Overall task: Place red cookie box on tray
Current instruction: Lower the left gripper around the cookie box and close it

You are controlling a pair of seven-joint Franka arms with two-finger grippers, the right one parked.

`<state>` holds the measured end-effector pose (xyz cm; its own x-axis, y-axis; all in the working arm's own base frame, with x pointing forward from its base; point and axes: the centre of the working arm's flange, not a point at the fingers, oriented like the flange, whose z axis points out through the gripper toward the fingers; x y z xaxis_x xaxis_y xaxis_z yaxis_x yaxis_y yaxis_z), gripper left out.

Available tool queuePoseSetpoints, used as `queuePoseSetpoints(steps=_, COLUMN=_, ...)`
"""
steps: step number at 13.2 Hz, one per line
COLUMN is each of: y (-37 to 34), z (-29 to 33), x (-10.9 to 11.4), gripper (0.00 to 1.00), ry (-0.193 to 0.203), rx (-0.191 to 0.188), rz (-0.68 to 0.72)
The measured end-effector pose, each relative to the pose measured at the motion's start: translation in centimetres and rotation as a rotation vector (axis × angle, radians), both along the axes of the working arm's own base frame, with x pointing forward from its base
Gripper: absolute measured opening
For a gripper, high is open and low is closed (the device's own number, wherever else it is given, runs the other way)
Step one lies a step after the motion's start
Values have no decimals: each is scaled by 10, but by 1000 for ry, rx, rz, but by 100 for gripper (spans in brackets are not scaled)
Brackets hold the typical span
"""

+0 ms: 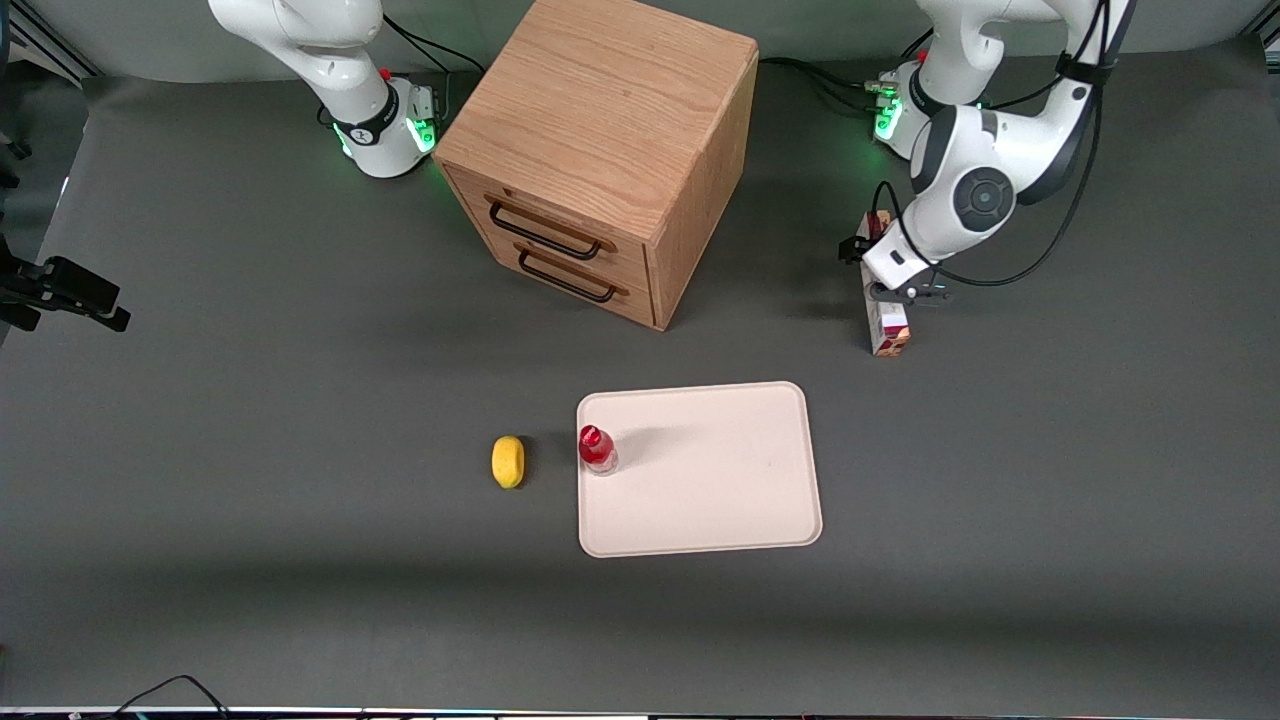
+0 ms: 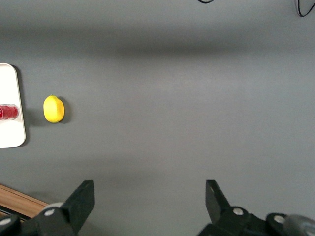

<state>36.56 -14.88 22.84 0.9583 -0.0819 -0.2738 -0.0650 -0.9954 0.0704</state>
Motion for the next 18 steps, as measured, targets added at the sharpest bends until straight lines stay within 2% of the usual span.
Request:
queuePoseSetpoints(steps=3, y=-4, z=-14, x=-8, gripper=100, ry=-5, rx=1, rz=-12)
queuePoseSetpoints(steps=6, y=-2, z=-19, x=-12, gripper=100, ry=-44, rx=-1, rz=-12)
queuePoseSetpoints(steps=8, y=1, z=-23, x=-17, gripper=100, ry=-45, rx=1, rz=-17)
queuePoseSetpoints(steps=11, y=1, z=-24, x=-18, gripper=94, ry=-47, rx=1, rz=-19)
queuePoseSetpoints(steps=16, y=2, z=-24, x=-18, gripper=33, ry=-46, rx=1, rz=-20)
queuePoseSetpoints(steps=17, y=2, z=-24, x=-18, gripper=23, ry=-47, rx=1, rz=-20)
queuePoseSetpoints(steps=18, y=2, z=-24, x=-18, gripper=19, ry=-47, rx=1, rz=-20)
